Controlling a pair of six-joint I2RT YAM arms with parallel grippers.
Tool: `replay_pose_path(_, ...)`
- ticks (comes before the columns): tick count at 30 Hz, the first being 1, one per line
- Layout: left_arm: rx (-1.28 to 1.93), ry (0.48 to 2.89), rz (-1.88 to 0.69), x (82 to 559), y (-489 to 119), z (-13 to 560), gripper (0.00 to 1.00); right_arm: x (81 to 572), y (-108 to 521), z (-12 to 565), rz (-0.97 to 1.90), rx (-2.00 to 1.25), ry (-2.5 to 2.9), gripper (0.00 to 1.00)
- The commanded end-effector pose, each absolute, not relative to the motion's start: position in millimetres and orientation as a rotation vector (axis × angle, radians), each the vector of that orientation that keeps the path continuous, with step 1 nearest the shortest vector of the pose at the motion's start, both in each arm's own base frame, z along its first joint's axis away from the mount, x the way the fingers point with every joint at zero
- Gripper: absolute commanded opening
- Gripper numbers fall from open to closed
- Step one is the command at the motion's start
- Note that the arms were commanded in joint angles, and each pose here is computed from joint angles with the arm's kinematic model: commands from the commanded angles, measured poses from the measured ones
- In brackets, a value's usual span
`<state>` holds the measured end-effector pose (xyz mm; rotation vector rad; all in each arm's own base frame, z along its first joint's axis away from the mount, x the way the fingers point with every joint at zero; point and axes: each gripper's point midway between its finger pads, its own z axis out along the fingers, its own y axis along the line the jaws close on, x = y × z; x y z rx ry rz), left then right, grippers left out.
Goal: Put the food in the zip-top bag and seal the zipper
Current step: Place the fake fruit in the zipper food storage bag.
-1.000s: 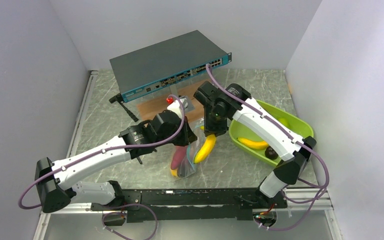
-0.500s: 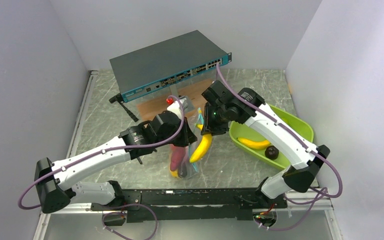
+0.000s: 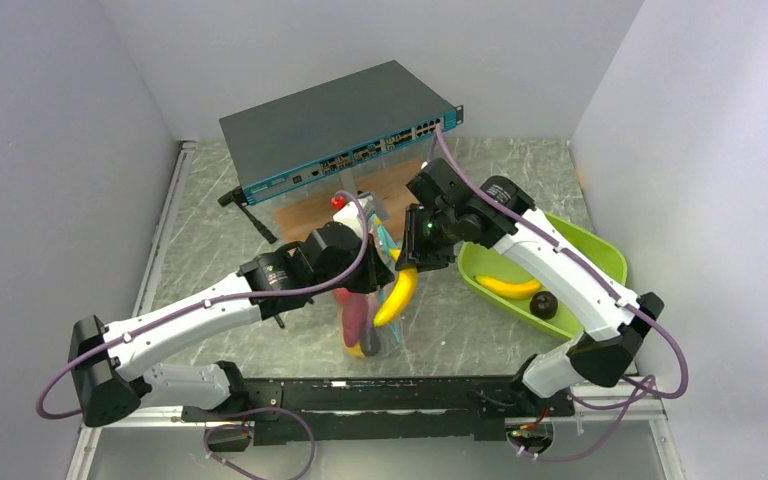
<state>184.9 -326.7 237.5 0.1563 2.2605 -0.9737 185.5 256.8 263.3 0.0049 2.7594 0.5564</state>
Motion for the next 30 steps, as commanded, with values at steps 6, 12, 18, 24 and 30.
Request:
replay_pose_path(6,0.210,2.221,-1.005,188.2,-340.2,254.8,0.00,198.9,230.9,244.3,0.246,0.021,2.767,0.00)
replay_pose_path(12,0.204,2.209,-1.016,183.9,-332.9,262.7,0.00,209.5,202.6,227.0,-0.034,0.013,2.710,0.00)
replay_pose_path(18,0.242,2.206,-1.058,178.5,-338.0,264.8,0.00,220.4,188.3,238.5,-0.120,0.052,2.628,0.00)
replay_pose_path(24,0.318,2.279,-1.046,172.3,-345.8,248.6,0.00,237.7,184.8,269.9,-0.083,0.026,2.492,0.00)
replay_pose_path(30,0.321,2.272,-1.091,169.6,-351.2,252.6,0.00,246.7,207.5,274.6,0.050,0.030,2.425,0.00)
